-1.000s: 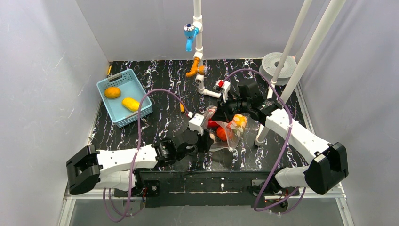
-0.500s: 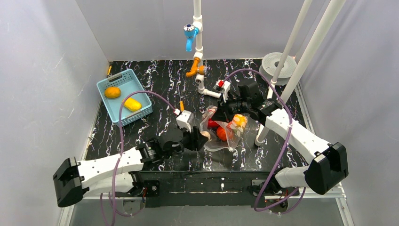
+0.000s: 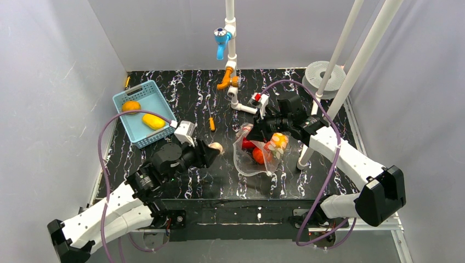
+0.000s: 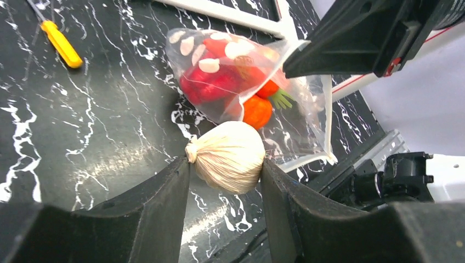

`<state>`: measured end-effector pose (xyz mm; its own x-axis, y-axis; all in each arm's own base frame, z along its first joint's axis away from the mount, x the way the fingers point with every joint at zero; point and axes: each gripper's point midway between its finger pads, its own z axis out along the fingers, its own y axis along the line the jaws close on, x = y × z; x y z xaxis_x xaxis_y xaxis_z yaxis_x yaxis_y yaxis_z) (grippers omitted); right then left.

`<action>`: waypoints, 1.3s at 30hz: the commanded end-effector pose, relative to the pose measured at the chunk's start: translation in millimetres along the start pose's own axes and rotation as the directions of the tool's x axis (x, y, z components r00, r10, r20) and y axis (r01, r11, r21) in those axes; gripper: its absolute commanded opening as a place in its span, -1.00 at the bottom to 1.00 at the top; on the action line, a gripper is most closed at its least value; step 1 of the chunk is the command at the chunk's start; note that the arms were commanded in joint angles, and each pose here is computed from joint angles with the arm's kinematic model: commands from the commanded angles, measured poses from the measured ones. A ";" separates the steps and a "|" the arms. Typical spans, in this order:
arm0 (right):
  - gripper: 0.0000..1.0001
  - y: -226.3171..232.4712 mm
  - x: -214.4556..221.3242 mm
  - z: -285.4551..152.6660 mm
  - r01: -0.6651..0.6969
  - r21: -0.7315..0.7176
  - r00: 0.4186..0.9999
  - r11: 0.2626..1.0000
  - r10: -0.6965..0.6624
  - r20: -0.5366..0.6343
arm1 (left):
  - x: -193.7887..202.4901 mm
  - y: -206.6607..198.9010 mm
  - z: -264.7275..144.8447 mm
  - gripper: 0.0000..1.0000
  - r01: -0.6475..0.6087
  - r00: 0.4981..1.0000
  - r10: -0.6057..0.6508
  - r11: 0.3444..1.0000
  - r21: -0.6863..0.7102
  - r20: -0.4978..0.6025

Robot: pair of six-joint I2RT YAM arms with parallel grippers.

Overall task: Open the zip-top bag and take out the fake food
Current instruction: Place the food in the bin.

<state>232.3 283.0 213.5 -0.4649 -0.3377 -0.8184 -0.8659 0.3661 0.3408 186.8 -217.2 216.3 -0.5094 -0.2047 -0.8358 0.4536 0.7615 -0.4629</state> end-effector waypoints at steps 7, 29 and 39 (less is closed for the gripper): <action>-0.97 5.4 -15.0 -6.4 0.036 -0.013 0.998 0.999 -0.035 0.055 | -47.1 44.2 -11.2 -1.00 -0.047 0.996 0.061 0.984 -0.174 0.072; -0.97 6.8 -16.2 -8.5 0.041 -0.016 0.997 0.999 -0.040 0.063 | -109.5 253.3 2.4 -1.00 0.239 0.964 -0.094 0.721 -0.651 0.250; -0.97 8.2 -15.6 -7.8 0.038 -0.027 0.998 0.999 -0.036 0.060 | -114.8 309.5 16.8 -0.87 0.265 0.964 -0.148 0.640 -0.721 0.223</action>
<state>232.2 283.2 215.0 -0.4614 -0.3346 -0.8217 -0.8679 0.3623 0.3399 379.8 19.8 144.8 -0.4428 -0.4537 -0.7734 -0.3653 0.8790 -0.3065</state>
